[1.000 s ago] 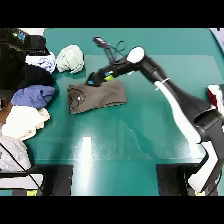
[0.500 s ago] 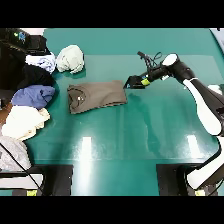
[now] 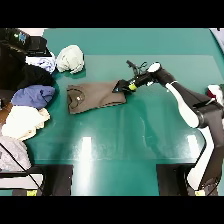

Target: Fold the shirts.

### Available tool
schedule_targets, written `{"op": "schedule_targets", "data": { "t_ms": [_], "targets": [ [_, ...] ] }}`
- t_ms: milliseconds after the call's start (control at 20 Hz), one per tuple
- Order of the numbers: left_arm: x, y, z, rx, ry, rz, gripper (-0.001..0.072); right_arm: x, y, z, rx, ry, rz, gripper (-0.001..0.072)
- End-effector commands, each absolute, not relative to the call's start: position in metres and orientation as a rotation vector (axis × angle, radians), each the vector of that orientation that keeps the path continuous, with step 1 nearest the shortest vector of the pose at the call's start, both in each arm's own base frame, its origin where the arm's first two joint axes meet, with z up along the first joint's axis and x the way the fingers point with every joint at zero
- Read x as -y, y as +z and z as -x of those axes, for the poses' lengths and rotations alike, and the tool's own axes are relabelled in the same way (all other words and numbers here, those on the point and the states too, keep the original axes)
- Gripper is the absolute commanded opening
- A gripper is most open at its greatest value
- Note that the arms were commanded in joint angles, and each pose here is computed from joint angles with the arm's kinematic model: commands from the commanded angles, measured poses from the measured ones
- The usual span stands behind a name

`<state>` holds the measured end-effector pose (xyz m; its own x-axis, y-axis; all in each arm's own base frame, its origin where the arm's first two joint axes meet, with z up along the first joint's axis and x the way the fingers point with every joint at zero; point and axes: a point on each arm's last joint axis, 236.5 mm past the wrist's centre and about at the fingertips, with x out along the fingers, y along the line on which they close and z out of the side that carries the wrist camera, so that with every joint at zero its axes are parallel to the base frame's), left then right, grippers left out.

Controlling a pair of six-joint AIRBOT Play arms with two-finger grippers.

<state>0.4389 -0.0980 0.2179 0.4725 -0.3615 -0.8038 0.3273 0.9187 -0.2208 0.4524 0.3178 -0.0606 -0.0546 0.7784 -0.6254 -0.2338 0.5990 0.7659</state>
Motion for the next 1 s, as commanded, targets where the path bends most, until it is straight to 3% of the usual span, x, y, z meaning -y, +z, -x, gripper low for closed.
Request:
{"op": "schedule_targets", "data": {
  "t_ms": [0,50,100,250,500,700,950],
  "targets": [
    [0.098,0.215,-0.433,-1.017,-0.428,0.033,0.0024,-0.353,-0.059,-0.449,-1.379,0.947,-0.49,0.0321],
    [0.098,0.215,-0.433,-1.02,-0.429,0.034,0.0024,-0.357,-0.055,-0.452,-1.348,0.967,-0.466,0.0094],
    [0.098,0.215,-0.432,-1.022,-0.43,0.033,0.0024,-0.361,-0.047,-0.454,-1.315,0.99,-0.44,0.0018],
    [0.098,0.213,-0.43,-1.034,-0.432,0.031,0.0024,-0.343,-0.018,-0.462,-1.255,1.004,-0.381,0.0015],
    [0.1,0.214,-0.429,-1.035,-0.442,0.036,0.0024,-0.2,0.043,-0.479,-1.222,0.821,-0.201,0.0014],
    [0.109,0.217,-0.427,-1.03,-0.476,0.055,0.0024,-0.037,0.101,-0.501,-1.09,0.467,-0.255,0.0013],
    [0.127,0.224,-0.421,-1.019,-0.555,0.099,0.0024,0.145,0.141,-0.488,-0.9,0.098,-0.381,0.0013]
  ]
}}
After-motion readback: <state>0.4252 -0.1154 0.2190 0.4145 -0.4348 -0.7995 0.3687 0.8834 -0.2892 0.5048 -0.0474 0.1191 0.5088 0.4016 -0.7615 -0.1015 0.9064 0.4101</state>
